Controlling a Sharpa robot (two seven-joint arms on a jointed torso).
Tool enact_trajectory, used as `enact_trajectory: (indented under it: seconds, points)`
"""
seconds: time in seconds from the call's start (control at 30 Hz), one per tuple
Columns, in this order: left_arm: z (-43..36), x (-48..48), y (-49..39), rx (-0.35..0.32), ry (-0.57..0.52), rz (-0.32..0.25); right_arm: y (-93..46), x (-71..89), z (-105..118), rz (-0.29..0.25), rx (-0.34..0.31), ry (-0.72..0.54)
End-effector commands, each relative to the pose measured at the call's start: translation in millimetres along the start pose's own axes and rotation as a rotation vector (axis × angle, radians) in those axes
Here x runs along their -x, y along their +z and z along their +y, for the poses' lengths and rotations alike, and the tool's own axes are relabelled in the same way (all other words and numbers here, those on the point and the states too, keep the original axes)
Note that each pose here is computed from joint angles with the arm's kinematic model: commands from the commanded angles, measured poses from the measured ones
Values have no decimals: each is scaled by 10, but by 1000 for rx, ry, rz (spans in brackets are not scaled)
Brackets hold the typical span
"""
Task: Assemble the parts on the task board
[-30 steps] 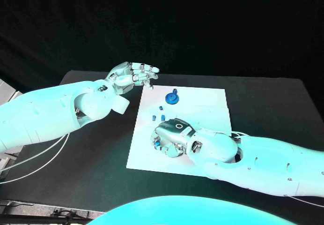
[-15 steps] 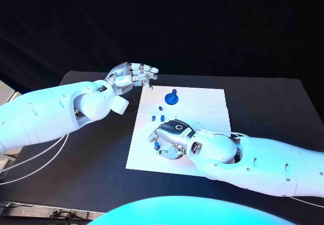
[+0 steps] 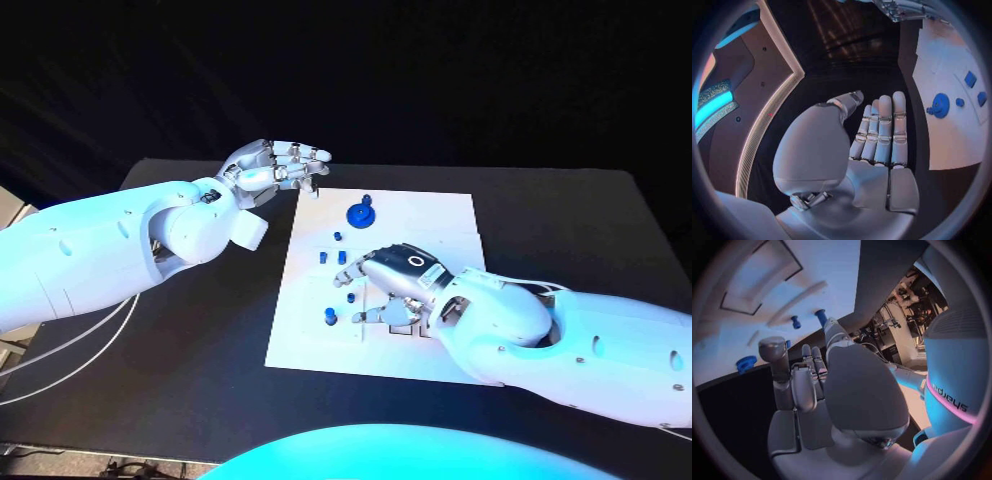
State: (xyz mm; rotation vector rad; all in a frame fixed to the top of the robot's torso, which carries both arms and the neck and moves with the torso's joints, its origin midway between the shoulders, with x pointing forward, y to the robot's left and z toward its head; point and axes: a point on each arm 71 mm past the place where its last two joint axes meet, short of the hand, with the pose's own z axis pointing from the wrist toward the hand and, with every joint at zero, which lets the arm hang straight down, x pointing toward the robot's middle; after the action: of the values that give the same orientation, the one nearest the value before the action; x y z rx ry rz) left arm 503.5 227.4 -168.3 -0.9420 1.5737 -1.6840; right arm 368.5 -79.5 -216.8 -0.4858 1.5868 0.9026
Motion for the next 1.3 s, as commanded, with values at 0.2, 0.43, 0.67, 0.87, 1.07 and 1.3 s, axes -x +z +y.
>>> enact_trajectory:
  seconds: [0.2,0.43,0.67,0.87,1.07,1.3]
  points:
    - [-9,-13,-3,-6,-6,15,-405,478,-534,-7,-229,282]
    - [-17,-29,-17,-11,-7,14,-907,598,-975,39,-465,485]
    - [-11,-29,-51,-13,-7,10,-1294,539,-1139,86,-610,444]
    - [2,-39,-62,-11,-8,7,-1420,429,-1148,119,-701,385]
    - [12,-59,-65,-9,-10,13,-1436,287,-1110,145,-757,366]
    - [18,-64,-69,-8,-11,16,-1370,140,-1059,165,-772,356]
